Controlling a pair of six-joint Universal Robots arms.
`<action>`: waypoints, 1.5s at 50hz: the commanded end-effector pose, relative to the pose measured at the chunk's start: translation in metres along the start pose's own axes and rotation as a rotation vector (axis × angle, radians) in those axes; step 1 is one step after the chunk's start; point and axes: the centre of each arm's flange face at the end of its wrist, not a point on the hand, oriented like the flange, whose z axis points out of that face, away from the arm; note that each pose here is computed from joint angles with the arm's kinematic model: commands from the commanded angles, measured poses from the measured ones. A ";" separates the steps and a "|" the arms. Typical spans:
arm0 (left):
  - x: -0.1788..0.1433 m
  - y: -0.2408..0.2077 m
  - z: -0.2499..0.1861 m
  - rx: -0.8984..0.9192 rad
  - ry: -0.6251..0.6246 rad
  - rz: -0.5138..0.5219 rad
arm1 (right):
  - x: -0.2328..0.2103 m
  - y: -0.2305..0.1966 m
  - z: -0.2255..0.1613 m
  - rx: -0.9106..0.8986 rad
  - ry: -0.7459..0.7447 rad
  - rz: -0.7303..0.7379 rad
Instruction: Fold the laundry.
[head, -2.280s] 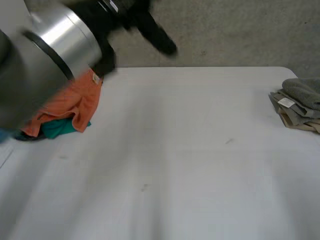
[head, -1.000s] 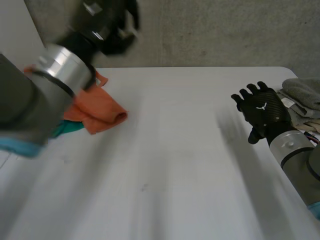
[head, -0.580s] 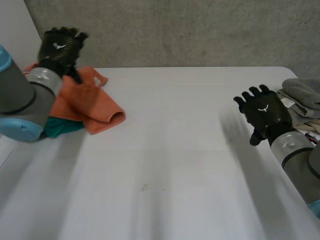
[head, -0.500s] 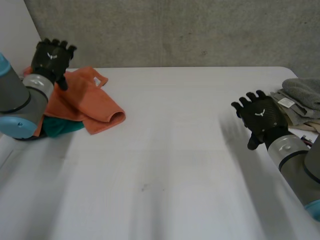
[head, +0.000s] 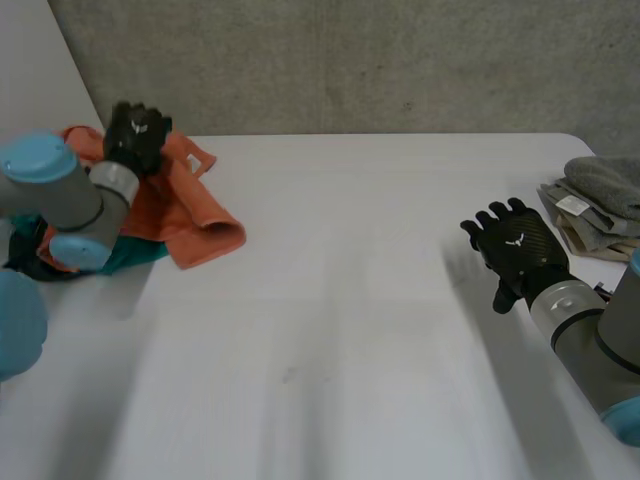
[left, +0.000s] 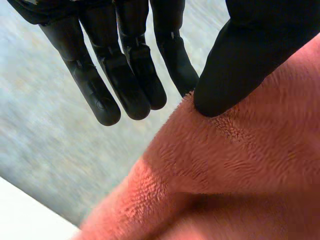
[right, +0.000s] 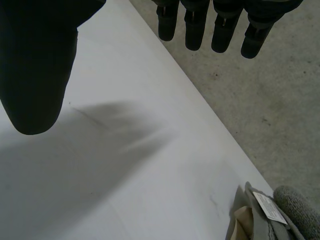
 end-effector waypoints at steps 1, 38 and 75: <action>-0.026 -0.127 -0.026 0.172 -0.021 -0.210 | -0.001 -0.001 -0.003 0.002 -0.005 -0.001; 0.008 -0.021 -0.035 -0.047 0.040 0.091 | -0.001 -0.001 -0.002 0.004 -0.003 -0.003; -0.008 -0.229 -0.061 0.391 0.031 -0.383 | -0.002 0.005 0.001 -0.015 -0.002 -0.019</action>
